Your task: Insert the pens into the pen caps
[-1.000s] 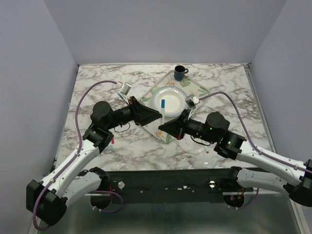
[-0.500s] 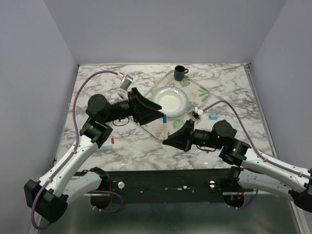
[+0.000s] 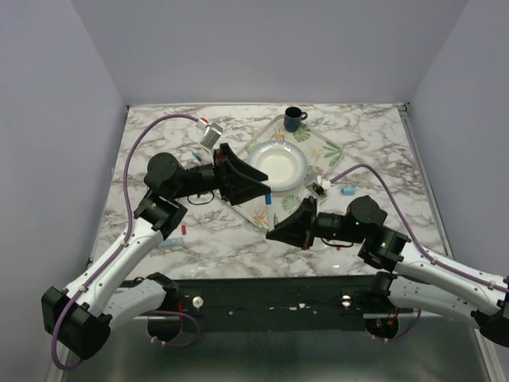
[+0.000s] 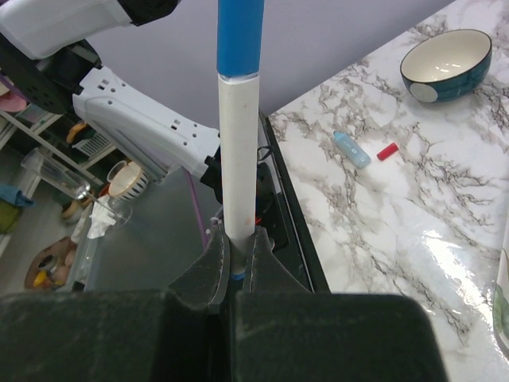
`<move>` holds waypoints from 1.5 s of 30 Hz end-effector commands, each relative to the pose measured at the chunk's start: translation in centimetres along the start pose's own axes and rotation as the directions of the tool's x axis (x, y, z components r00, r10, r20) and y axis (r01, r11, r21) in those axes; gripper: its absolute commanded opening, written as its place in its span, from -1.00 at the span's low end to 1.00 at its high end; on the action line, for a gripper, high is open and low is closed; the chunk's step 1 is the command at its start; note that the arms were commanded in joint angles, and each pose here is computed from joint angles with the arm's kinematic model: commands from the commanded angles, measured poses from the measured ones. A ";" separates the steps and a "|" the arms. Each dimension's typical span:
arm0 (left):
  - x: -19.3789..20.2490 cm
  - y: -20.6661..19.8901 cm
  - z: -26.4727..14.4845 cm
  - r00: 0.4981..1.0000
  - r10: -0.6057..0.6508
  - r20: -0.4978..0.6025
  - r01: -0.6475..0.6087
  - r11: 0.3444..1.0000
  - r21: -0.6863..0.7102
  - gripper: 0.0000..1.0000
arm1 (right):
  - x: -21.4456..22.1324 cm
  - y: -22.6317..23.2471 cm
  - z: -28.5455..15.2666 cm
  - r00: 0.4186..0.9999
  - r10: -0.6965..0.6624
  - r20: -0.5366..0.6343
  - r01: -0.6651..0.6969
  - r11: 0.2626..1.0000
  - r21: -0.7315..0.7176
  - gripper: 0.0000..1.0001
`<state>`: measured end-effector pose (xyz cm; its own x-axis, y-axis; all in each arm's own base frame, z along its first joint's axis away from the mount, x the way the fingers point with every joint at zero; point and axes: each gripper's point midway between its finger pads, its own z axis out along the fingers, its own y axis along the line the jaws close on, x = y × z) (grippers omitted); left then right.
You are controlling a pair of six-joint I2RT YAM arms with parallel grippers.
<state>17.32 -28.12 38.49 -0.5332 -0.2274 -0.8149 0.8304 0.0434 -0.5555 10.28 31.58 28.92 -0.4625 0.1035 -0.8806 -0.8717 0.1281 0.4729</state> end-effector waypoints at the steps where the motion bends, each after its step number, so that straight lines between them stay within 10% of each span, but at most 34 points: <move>1: 0.2 -1.4 -0.2 0.998 0.057 -0.021 -0.055 0.996 0.063 0.36 | -0.5 0.6 0.3 1.000 -0.016 -0.005 0.016 0.999 -0.029 -0.99; 24: 2.3 -0.3 -0.2 0.996 0.045 -0.073 -0.039 0.996 0.082 -0.04 | -1.1 0.2 0.6 1.000 -0.001 0.010 0.001 1.000 -0.001 -0.99; 32: 2.5 -0.7 -0.2 0.998 -0.023 -0.061 0.030 0.994 0.110 -1.00 | -1.4 0.2 0.6 1.000 -0.001 0.018 0.001 1.000 0.005 -0.99; 45: 3.3 -2.4 0.2 0.966 -0.255 -0.041 0.259 0.956 0.135 -1.00 | -9.8 3.2 0.3 0.973 -0.131 0.191 0.130 0.991 0.018 -0.99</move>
<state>15.26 -28.41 38.76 -0.6050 -0.2780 -0.7461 0.7922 -0.1161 -0.5991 10.64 32.05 29.90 -0.4916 0.0613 -0.8686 -0.8545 0.1579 0.4948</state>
